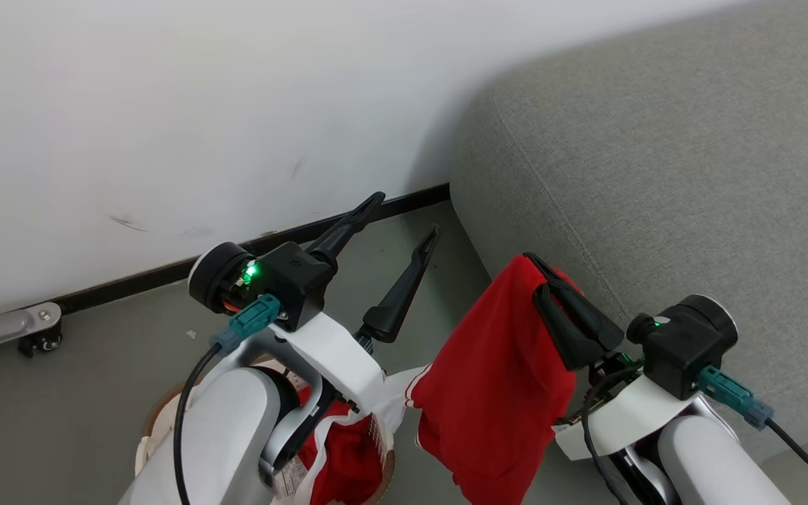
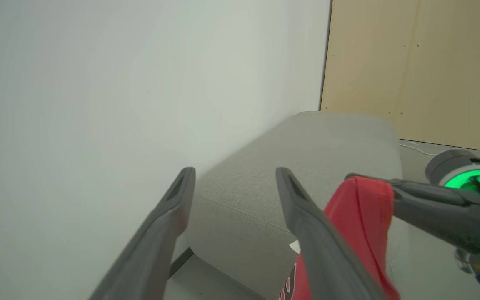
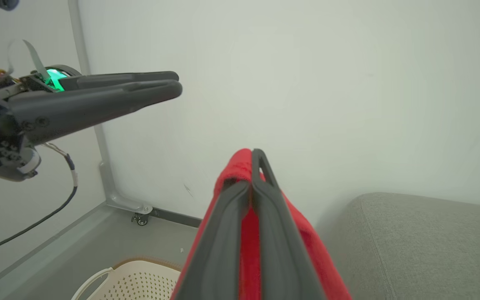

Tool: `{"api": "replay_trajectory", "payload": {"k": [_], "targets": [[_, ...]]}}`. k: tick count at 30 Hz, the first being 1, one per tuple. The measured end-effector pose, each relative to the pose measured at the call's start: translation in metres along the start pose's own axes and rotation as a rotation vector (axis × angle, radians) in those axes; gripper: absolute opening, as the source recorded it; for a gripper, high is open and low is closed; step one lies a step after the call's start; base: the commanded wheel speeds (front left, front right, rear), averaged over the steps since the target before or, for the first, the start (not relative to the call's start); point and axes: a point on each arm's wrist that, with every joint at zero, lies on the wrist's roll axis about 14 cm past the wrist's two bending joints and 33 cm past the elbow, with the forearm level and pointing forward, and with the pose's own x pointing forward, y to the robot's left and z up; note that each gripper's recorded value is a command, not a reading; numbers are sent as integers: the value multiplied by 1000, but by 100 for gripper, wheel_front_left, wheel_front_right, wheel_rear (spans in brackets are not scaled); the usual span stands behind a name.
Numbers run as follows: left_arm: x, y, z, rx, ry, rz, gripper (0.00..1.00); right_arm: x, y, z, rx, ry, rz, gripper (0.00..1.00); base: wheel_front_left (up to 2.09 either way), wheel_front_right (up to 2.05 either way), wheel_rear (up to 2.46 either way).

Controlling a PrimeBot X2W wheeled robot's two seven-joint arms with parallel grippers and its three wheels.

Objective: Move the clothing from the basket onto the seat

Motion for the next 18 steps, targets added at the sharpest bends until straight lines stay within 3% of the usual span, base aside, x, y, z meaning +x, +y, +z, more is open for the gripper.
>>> {"api": "replay_trajectory", "payload": {"k": [9, 18], "targets": [[8, -4, -11, -30, 24, -28, 100, 1, -20, 0, 5, -1, -64, 0, 0, 0, 0], [11, 2, -23, -58, 45, -31, 100, 45, -60, 47, -112, -155, -101, 0, 0, 0, 0]]}}
